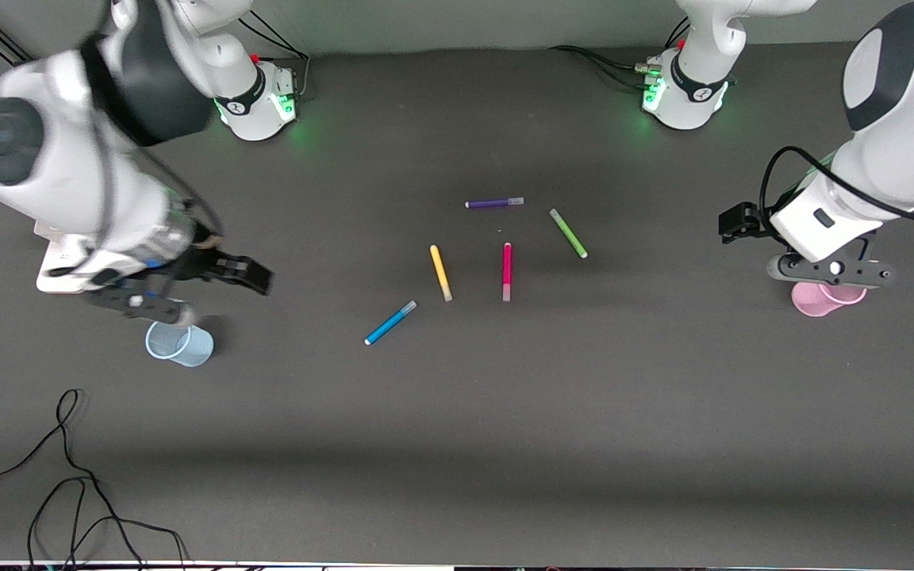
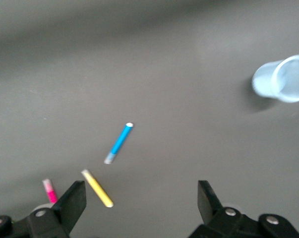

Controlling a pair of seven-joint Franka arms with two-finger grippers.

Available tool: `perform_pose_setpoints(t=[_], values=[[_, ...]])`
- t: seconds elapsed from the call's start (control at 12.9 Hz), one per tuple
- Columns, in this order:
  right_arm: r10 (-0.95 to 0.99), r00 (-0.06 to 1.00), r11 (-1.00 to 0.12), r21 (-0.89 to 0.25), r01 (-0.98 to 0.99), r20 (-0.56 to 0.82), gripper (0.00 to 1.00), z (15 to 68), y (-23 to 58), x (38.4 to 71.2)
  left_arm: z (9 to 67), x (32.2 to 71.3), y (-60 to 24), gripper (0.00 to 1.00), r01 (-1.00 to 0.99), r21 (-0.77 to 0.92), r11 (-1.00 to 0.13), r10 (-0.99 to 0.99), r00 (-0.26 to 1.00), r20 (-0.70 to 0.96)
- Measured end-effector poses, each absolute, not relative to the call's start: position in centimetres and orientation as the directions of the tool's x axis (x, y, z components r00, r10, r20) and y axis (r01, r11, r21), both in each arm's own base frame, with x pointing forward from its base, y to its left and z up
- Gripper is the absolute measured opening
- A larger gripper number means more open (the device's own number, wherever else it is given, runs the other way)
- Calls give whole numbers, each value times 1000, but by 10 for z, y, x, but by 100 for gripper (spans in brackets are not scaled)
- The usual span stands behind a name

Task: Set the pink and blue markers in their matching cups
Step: 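Move both grippers toward the markers in the middle of the table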

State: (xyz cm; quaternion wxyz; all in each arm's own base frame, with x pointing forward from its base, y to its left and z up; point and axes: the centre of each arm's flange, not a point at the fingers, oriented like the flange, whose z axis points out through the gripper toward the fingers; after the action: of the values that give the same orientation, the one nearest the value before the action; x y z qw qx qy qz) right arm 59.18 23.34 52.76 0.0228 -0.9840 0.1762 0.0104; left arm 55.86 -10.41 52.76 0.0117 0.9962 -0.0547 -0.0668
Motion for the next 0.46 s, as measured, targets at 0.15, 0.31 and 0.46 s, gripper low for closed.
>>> perform_pose_setpoints(t=[0.15,0.31,0.46], values=[[-448,894,-892,-49,-449,-19,100,512,278,586,506,560,-111,97,-100,71,-993,-107,988,-112],[-556,830,-828,-57,-557,-32,100,493,317,579,481,560,-124,97,-96,114,-989,-104,992,-69],[-669,741,-738,-62,-672,-65,100,476,347,575,452,554,-148,96,-88,126,-988,-93,995,-34]])
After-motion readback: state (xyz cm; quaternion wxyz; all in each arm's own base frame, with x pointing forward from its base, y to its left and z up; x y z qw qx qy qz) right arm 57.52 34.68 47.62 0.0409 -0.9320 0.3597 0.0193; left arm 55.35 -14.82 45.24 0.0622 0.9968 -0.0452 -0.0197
